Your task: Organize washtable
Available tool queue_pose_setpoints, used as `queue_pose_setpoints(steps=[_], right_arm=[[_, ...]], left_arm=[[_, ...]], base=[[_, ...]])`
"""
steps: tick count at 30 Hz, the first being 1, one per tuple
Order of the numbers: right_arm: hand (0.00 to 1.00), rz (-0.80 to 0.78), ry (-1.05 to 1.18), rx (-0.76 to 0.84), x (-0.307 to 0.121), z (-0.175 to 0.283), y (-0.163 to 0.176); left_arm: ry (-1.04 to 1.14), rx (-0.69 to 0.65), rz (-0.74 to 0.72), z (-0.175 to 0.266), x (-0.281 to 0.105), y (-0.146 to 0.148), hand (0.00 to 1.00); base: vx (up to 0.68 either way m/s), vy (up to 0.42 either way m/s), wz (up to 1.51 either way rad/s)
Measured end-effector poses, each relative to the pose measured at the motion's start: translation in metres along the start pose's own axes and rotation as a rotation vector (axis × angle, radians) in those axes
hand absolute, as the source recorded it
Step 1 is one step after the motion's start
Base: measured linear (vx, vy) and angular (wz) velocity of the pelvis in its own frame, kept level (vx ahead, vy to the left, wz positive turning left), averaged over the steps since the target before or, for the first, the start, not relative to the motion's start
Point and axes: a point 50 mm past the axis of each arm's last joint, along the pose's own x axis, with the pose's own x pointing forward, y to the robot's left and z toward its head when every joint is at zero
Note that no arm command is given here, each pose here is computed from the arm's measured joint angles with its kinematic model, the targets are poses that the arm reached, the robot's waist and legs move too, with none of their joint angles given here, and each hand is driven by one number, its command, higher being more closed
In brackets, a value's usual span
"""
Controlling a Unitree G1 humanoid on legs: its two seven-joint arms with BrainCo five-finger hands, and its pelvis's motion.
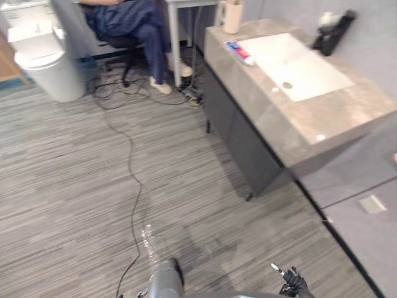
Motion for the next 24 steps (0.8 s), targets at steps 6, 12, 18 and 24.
queue_pose_setpoints(steps=[6, 12, 18, 24], right_arm=[[0.00, -0.066, 0.053, 0.036, -0.007, -0.018, -0.023], [0.00, -0.048, 0.115, 0.048, -0.020, -0.046, -0.022], [0.00, -0.038, 0.056, -0.007, -0.017, -0.029, -0.032], [0.00, 0.092, -0.001, -0.022, -0.005, -0.005, 0.021]], left_arm=[[0.035, 0.087, -0.018, -0.012, -0.003, -0.001, 0.00], [0.002, 0.171, -0.042, 0.000, 0.002, 0.000, 0.00], [0.099, 0.091, -0.032, -0.024, -0.007, -0.007, 0.00], [0.103, 0.079, -0.021, -0.028, -0.009, -0.004, 0.00]], base=[[0.22, 0.368, 1.40], [0.38, 0.147, 0.90], [0.68, 0.232, 0.31], [0.64, 0.339, -1.06]])
